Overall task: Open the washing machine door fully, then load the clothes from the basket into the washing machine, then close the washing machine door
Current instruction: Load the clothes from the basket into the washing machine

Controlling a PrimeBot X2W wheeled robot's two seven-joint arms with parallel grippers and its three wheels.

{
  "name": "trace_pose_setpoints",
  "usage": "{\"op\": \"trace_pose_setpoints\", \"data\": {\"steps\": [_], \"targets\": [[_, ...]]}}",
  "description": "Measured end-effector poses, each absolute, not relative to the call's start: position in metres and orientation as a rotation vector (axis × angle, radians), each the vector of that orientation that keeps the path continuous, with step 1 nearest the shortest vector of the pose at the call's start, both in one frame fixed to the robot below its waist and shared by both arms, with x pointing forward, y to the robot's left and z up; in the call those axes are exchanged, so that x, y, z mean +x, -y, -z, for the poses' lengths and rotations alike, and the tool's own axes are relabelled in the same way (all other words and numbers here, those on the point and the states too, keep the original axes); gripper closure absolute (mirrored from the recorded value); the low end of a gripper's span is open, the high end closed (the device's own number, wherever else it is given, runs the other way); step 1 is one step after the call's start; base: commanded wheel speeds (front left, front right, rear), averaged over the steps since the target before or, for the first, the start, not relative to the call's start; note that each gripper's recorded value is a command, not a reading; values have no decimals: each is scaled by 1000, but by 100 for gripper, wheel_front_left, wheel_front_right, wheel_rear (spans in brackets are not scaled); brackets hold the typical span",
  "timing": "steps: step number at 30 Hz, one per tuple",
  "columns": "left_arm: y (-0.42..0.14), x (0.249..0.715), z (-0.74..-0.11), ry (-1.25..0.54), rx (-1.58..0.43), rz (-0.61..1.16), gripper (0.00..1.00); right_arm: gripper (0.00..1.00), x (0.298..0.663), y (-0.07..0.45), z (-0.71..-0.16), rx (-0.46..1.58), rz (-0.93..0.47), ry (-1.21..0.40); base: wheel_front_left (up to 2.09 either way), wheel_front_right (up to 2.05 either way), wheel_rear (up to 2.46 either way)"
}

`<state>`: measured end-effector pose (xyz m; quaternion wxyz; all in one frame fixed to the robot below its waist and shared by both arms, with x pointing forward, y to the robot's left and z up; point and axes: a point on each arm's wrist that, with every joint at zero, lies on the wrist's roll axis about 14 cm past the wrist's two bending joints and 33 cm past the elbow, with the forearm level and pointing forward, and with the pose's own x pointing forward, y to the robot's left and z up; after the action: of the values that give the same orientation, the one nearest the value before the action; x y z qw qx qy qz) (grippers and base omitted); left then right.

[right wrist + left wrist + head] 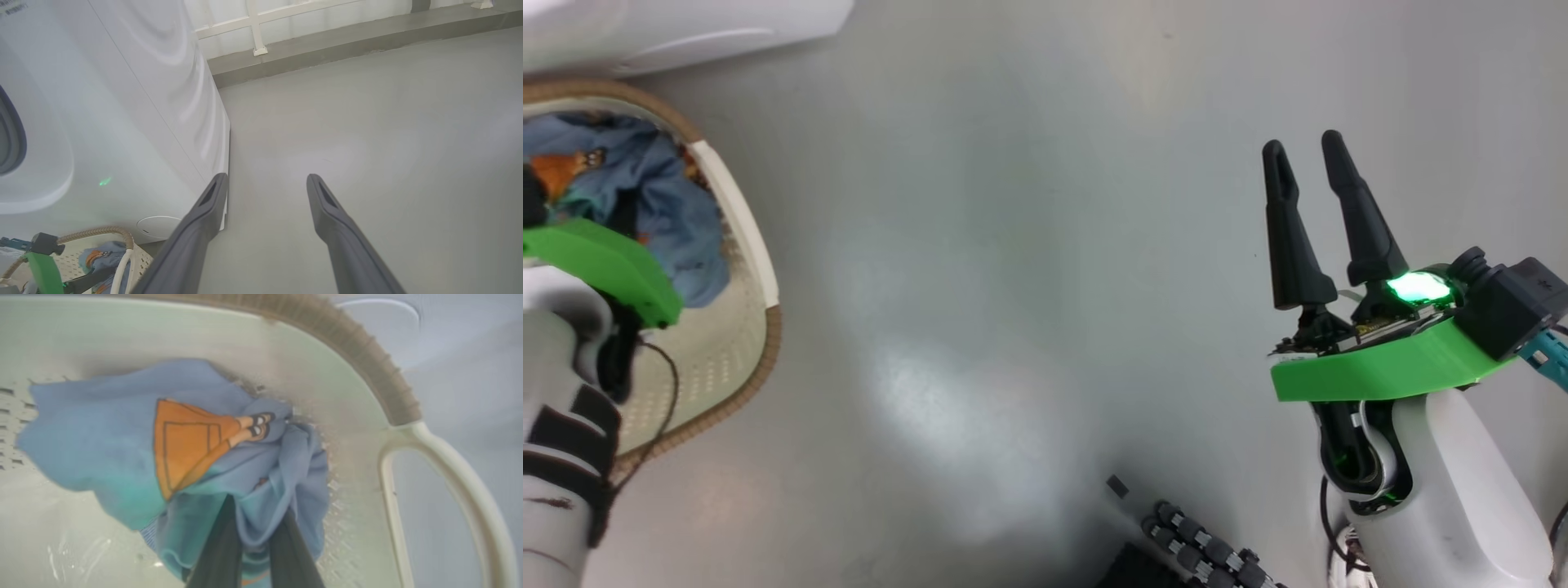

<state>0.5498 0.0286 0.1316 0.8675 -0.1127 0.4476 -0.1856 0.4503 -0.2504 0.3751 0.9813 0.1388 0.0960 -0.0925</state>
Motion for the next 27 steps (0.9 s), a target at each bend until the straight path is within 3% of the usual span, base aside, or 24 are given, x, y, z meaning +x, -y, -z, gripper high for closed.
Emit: {"op": "trace_pose_setpoints", "data": {"steps": [18,27], "targets": [[-43,543,-221,-716,-371,327,100,0,457,241,-423,254,135,-74,0,0,0],[-70,544,-295,-529,-392,300,100,0,438,237,-439,238,131,-51,0,0,0]]}}
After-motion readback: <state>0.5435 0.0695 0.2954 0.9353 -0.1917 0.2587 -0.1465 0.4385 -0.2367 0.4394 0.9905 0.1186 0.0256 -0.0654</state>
